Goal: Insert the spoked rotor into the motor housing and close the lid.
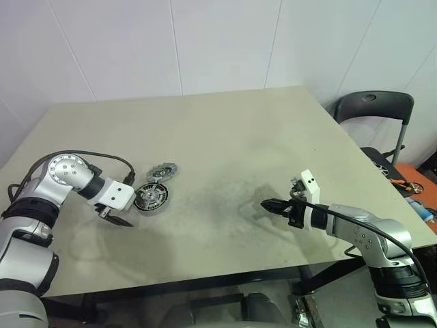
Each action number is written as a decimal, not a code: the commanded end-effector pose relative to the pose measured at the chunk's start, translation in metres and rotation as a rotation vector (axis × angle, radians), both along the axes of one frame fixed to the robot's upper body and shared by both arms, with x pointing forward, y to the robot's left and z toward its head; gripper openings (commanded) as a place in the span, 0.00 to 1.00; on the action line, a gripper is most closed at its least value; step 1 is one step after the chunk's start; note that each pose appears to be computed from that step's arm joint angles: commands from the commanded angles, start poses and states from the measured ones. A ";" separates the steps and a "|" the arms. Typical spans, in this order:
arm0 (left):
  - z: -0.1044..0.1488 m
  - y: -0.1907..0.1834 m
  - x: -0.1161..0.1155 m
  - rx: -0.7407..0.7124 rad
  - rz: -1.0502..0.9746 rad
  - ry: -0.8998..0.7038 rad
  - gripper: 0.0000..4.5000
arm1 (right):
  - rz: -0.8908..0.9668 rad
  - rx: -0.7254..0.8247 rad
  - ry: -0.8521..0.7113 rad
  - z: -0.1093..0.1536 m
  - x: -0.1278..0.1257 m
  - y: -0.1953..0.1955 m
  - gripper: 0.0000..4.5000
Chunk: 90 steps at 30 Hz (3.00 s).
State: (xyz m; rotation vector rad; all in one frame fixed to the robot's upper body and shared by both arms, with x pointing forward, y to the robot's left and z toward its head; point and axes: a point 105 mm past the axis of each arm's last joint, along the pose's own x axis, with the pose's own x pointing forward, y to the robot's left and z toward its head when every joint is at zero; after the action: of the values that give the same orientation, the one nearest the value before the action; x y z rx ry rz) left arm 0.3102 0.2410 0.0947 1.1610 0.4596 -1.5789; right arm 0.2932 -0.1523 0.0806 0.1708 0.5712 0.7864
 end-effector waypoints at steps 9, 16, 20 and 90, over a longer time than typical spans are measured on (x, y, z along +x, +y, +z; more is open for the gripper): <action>-0.004 0.003 0.000 -0.002 0.021 -0.032 0.76 | 0.019 0.000 -0.052 0.014 0.004 0.004 0.06; -0.022 0.000 -0.004 0.010 0.011 -0.057 0.76 | 0.012 0.000 -0.051 0.013 0.005 0.005 0.06; -0.026 -0.004 -0.007 -0.004 -0.006 -0.062 0.76 | 0.007 -0.001 -0.050 0.013 0.005 0.004 0.06; 0.030 -0.078 0.024 -0.372 -0.035 -0.273 0.01 | -0.034 0.000 -0.022 0.004 0.010 0.006 0.05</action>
State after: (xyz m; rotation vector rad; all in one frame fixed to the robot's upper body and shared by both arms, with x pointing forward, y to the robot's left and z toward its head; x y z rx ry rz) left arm 0.3214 0.1812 0.0791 1.0592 0.1659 -1.4868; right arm 0.3002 -0.1501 0.0764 0.1815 0.5790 0.7398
